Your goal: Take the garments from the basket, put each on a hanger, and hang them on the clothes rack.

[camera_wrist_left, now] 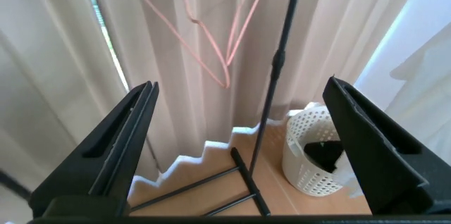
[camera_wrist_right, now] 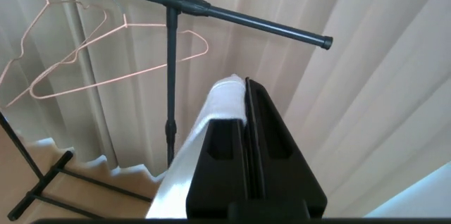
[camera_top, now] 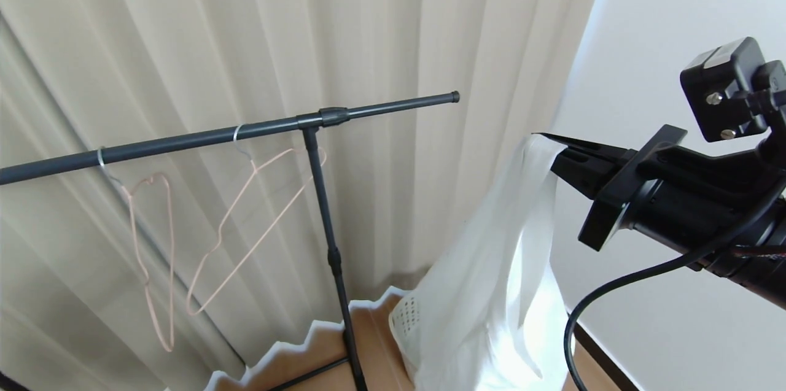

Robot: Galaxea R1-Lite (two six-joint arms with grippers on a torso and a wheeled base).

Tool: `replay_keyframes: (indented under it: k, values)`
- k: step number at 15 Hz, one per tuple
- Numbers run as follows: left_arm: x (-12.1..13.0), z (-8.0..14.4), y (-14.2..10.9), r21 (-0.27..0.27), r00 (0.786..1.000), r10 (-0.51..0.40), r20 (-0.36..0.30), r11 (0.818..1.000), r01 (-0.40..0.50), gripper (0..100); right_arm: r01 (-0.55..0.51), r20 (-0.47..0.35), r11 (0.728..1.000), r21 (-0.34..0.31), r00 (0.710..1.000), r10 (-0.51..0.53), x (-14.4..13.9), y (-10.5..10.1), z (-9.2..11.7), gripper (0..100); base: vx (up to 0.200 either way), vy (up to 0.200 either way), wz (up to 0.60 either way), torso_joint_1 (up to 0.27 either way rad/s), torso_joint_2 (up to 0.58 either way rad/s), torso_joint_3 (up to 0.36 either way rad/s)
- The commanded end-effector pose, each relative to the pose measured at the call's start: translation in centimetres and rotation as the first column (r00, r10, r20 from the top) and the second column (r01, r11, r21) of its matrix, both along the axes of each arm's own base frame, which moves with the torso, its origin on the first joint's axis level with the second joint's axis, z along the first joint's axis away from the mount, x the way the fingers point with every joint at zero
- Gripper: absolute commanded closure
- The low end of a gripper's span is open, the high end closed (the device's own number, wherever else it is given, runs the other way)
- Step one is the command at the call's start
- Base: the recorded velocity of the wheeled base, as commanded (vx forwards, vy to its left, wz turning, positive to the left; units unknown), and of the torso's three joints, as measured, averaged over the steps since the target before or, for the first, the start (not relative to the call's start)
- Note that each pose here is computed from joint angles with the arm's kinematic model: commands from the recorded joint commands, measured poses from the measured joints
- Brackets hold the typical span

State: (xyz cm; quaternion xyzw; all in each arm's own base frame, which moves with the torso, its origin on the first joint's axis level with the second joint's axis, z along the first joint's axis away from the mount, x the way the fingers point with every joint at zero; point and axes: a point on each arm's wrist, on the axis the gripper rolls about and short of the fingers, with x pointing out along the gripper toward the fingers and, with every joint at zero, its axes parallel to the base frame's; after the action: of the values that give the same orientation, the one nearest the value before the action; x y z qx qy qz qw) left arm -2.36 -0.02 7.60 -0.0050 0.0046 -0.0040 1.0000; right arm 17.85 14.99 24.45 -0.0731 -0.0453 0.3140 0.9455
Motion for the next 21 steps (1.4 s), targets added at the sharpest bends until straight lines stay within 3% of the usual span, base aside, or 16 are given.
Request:
replay_keyframes:
  k: [1,6,8,14,18,21]
  values:
    - [0.01,0.00,0.00,-0.001,1.000,0.000,-0.002,1.000,0.000,0,0.002,-0.004,1.000,-0.004,1.000,-0.002,0.11,-0.01,-0.14,100,0.000,0.000,0.60,0.007,-0.02,-0.002]
    - [0.01,0.00,0.00,-0.002,1.000,0.002,-0.002,1.000,-0.002,0,0.000,-0.006,1.000,-0.004,1.000,0.000,0.06,-0.04,-0.22,100,0.000,0.000,0.60,0.005,0.00,0.001]
    - [0.01,0.00,0.01,-0.004,1.000,0.004,-0.002,1.000,-0.004,0,0.000,-0.008,1.000,-0.005,1.000,0.000,0.08,-0.02,-0.25,100,0.000,0.000,0.00,0.000,0.00,0.000]
    - [0.01,0.00,0.00,-0.004,1.000,0.002,-0.002,1.000,-0.002,0,-0.001,-0.019,1.000,-0.015,1.000,0.001,0.36,0.22,-0.62,100,-0.200,0.000,0.00,0.001,0.00,-0.003]
    - [0.01,0.00,0.00,-0.002,1.000,0.000,-0.002,1.000,0.000,0,-0.001,-0.024,1.000,-0.019,1.000,0.001,0.48,0.32,-0.76,100,0.000,0.200,0.00,-0.004,0.01,0.005]
    - [0.01,0.00,0.00,-0.002,1.000,0.000,-0.002,1.000,0.000,0,0.000,-0.024,1.000,-0.019,1.000,-0.001,0.50,0.29,-0.76,100,0.000,0.000,0.00,0.000,0.00,0.000]
